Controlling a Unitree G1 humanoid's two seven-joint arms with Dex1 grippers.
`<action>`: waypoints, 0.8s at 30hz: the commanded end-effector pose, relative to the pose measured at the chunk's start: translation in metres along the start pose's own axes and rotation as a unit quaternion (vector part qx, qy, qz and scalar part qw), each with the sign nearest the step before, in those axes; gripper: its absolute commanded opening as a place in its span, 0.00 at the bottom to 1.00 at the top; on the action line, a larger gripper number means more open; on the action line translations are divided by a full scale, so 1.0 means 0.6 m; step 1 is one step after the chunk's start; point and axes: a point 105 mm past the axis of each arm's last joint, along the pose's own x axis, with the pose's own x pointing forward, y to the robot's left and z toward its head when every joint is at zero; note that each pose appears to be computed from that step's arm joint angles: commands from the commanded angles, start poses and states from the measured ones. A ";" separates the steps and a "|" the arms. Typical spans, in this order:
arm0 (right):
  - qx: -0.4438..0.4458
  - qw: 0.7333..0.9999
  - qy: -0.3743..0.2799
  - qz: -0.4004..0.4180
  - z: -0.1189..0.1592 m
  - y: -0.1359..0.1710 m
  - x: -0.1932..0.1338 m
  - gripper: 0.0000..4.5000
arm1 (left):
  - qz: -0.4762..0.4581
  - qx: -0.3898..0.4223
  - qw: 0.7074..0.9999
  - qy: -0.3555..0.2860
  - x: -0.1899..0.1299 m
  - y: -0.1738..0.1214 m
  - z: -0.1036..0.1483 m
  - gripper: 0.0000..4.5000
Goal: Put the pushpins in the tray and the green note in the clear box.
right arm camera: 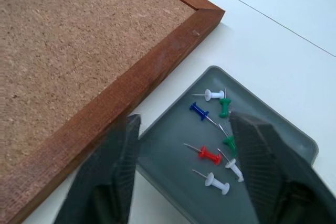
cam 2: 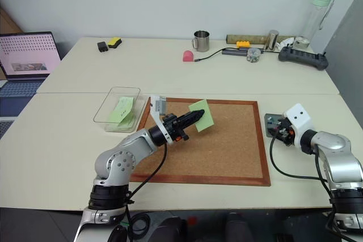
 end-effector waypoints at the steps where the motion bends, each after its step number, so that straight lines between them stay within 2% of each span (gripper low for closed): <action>1: -0.088 0.994 -0.060 0.031 0.080 0.000 -0.025 0.84 | 0.026 0.052 0.997 -0.042 -0.020 -0.002 0.046 0.00; 2: -0.114 0.989 -0.075 0.056 0.100 0.011 -0.029 0.89 | 0.043 0.069 0.996 -0.048 -0.030 0.002 0.058 0.00; 7: -0.171 0.965 -0.144 0.134 0.186 0.048 -0.047 0.89 | 0.125 0.118 0.982 -0.079 -0.086 0.027 0.106 0.00; 11: -0.163 0.944 -0.196 0.208 0.250 0.083 -0.067 0.89 | 0.240 0.180 0.948 -0.102 -0.157 0.067 0.157 0.00; 15: -0.155 0.933 -0.214 0.243 0.275 0.101 -0.072 0.89 | 0.308 0.230 0.917 -0.106 -0.195 0.088 0.198 0.00; 18: -0.144 0.923 -0.231 0.273 0.295 0.123 -0.073 0.89 | 0.381 0.271 0.879 -0.091 -0.239 0.126 0.227 0.00; 24: -0.144 0.915 -0.230 0.300 0.299 0.145 -0.067 0.89 | 0.430 0.289 0.853 -0.059 -0.261 0.170 0.232 0.00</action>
